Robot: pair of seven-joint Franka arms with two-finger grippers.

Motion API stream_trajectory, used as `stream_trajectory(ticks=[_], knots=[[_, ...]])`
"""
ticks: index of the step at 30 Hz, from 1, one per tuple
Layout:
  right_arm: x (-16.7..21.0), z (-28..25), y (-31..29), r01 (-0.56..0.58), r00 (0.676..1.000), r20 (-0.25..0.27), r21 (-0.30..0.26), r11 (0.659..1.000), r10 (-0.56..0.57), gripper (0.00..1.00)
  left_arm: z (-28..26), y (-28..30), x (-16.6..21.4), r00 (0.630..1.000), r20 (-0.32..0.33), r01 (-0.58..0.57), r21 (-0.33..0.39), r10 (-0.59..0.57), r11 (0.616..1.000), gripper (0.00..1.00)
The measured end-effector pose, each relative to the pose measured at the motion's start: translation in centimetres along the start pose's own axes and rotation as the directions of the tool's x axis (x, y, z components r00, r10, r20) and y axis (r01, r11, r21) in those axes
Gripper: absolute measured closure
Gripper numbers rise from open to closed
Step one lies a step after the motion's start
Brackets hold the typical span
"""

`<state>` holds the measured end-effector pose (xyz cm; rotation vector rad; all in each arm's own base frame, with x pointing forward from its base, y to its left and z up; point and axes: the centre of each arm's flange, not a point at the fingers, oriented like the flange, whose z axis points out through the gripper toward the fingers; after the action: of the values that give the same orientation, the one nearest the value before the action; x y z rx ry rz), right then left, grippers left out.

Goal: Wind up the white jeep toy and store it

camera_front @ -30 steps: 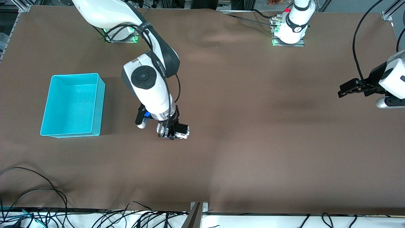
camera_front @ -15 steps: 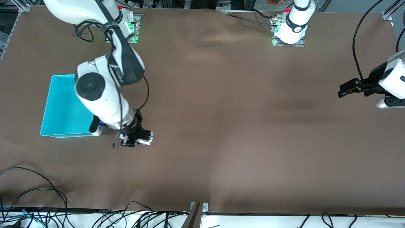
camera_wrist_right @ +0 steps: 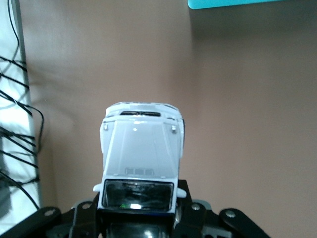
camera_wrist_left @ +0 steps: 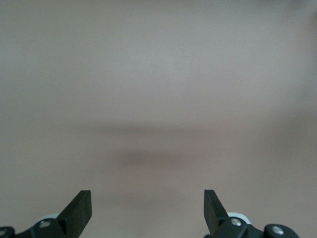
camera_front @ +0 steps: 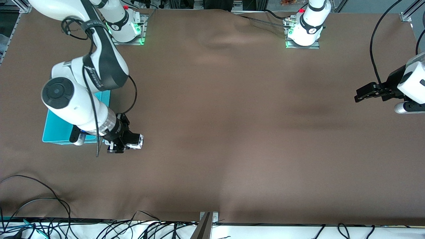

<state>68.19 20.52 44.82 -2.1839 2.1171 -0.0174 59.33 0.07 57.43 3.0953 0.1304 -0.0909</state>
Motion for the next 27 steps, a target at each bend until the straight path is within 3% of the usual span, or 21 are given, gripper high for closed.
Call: stream_trajectory(ticks=[7, 16, 27], knots=[[4.4, -0.6, 3.3, 0.167, 0.986, 0.022, -0.070, 0.983, -0.166, 0.45, 0.0, 0.0, 0.0, 1.000, 0.000, 0.000, 0.000, 0.000, 1.000, 0.00], [12.0, 0.1, 6.6, 0.321, 0.947, 0.042, -0.128, 0.938, -0.318, 0.45, 0.0, 0.0, 0.0, 1.000, 0.000, 0.000, 0.000, 0.000, 1.000, 0.00], [20.0, 3.2, 10.9, 0.543, 0.840, 0.118, -0.203, 0.815, -0.530, 0.45, 0.1, 0.0, 0.0, 1.000, 0.002, 0.000, 0.000, 0.000, 1.000, 0.00]])
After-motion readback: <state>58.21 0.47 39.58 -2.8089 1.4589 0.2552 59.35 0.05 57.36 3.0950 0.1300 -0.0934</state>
